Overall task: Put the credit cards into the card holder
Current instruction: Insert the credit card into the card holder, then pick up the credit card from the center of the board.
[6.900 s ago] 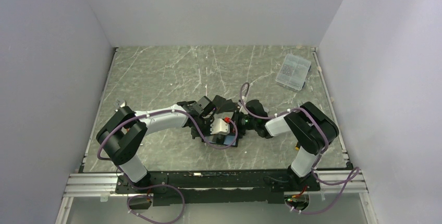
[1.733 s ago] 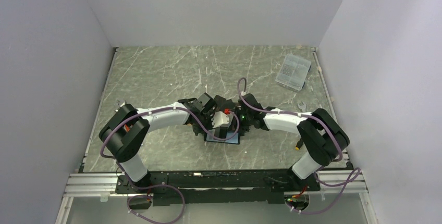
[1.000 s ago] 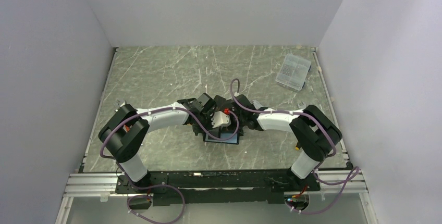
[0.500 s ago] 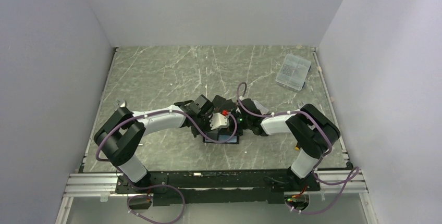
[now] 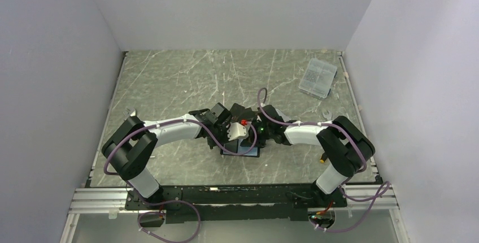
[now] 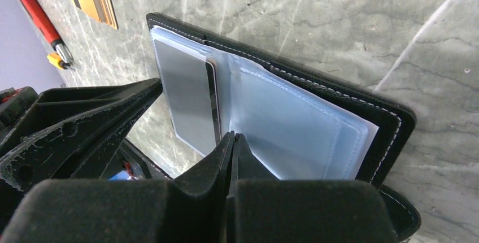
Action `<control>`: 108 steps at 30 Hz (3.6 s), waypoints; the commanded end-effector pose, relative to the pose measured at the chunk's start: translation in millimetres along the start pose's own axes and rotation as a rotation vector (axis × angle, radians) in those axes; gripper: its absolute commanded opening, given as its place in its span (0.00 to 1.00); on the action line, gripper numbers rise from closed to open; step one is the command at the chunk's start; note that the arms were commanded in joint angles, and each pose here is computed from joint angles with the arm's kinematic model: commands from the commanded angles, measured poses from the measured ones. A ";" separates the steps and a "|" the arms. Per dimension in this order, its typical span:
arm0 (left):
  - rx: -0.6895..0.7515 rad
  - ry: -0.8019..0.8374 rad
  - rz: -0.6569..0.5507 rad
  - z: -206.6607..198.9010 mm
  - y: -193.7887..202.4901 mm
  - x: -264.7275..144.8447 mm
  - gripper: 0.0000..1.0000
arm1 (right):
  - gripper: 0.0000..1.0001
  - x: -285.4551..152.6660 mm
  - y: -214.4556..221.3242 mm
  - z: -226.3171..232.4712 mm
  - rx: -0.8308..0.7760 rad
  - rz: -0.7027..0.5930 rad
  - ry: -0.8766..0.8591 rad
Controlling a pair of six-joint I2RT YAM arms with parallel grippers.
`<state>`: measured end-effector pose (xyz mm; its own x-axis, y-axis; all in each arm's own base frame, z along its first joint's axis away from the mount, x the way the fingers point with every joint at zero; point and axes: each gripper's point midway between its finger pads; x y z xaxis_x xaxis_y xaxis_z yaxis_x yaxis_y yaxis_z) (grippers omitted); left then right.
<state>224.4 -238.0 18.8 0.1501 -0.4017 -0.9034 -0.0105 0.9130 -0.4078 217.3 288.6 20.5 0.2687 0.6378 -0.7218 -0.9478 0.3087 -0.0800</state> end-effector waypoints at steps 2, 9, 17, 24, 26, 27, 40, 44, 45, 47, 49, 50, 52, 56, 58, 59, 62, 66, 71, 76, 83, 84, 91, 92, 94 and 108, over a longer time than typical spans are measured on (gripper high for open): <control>0.009 0.002 -0.047 -0.3 -12.3 -7.6 0.07 | 0.00 1.0 -3.2 13.4 -0.012 -0.003 -0.039; 0.005 0.024 -0.043 -1.1 -16.5 -1.6 0.07 | 0.00 12.3 4.5 27.8 -0.006 0.037 -0.095; 0.011 0.016 -0.044 -0.6 -19.9 -10.7 0.08 | 0.08 -6.2 -7.9 20.2 -0.007 0.007 -0.065; 0.003 -0.016 -0.080 7.7 -39.0 -53.7 0.49 | 0.43 -63.3 -71.4 12.7 -0.018 -0.131 -0.056; -0.007 -0.027 -0.089 12.1 -45.2 -64.7 0.72 | 0.48 -77.2 -87.5 14.4 -0.036 -0.163 -0.052; -0.014 -0.031 -0.094 14.4 -48.2 -69.7 0.94 | 0.51 -84.4 -97.4 11.9 -0.039 -0.192 -0.035; -0.281 0.159 -0.278 66.2 -130.3 -127.6 0.99 | 0.64 -133.2 -205.9 -64.2 0.007 -0.465 0.177; -0.450 0.317 -0.427 93.8 -140.8 -139.9 0.99 | 0.65 -126.7 -213.2 -78.7 0.047 -0.462 0.156; -0.455 0.324 -0.393 97.7 -135.8 -131.2 0.99 | 0.65 -125.1 -213.7 -80.6 0.051 -0.461 0.145; -0.418 0.279 -0.294 98.8 -131.4 -112.5 0.99 | 0.65 -122.1 -216.0 -84.7 0.052 -0.462 0.137; -0.383 0.201 -0.295 103.4 -135.6 -101.8 0.99 | 0.66 -119.0 -218.8 -90.3 0.059 -0.458 0.136; -0.371 0.155 -0.301 105.9 -139.3 -95.7 0.99 | 0.65 -117.9 -220.6 -91.3 0.059 -0.459 0.130; -0.344 0.100 -0.298 104.5 -146.0 -83.1 0.99 | 0.65 -116.0 -224.5 -93.5 0.068 -0.463 0.107; -0.312 0.108 -0.326 100.8 -167.9 -51.5 0.99 | 0.65 -108.3 -231.3 -99.8 0.087 -0.459 0.079; -0.307 0.147 -0.337 97.0 -177.3 -35.9 0.94 | 0.65 -102.8 -232.5 -104.3 0.100 -0.446 0.075; -0.309 0.162 -0.335 96.2 -180.0 -29.3 0.87 | 0.65 -100.2 -233.9 -106.0 0.105 -0.443 0.067; -0.300 0.149 -0.349 96.6 -187.0 -13.9 0.72 | 0.65 -95.6 -229.7 -108.2 0.115 -0.420 0.054; -0.294 0.127 -0.346 98.9 -187.2 0.7 0.69 | 0.64 -90.7 -218.5 -111.7 0.132 -0.391 0.043; -0.298 0.140 -0.338 97.7 -184.7 11.4 0.68 | 0.62 -88.0 -194.9 -116.7 0.164 -0.366 0.030; -0.301 0.132 -0.343 96.9 -181.6 16.0 0.67 | 0.61 -90.4 -162.6 -116.8 0.182 -0.354 0.031; -0.300 0.128 -0.322 97.7 -175.9 21.6 0.66 | 0.61 -91.1 -136.0 -100.8 0.184 -0.349 0.026; -0.297 0.124 -0.319 97.9 -175.4 22.3 0.65 | 0.61 -91.4 -135.7 -100.7 0.182 -0.351 0.036; -0.305 0.107 -0.328 106.0 -181.8 23.2 0.62 | 0.61 -99.0 -163.4 -104.1 0.149 -0.404 0.100; -0.311 0.101 -0.328 108.2 -182.8 25.3 0.62 | 0.61 -98.7 -166.5 -106.8 0.152 -0.405 0.113; -0.321 0.092 -0.333 113.0 -186.1 27.5 0.62 | 0.61 -95.6 -174.0 -111.0 0.153 -0.409 0.128; -0.312 0.064 -0.357 118.0 -213.3 47.3 0.62 | 0.54 -78.5 -155.7 -120.5 0.197 -0.360 0.066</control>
<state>346.6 -423.4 63.7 0.1067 -0.6688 -0.7358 -0.2997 0.6840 -0.6651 342.5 108.6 27.8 0.5976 0.4306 -0.6764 -0.7353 0.6307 -0.2482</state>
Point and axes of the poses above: each gripper's point midway between its finger pads, its own x axis out along the fingers, its own z axis along the line the jaws close on, y = z × x, and after that the axes turned 7 degrees about x, right-handed
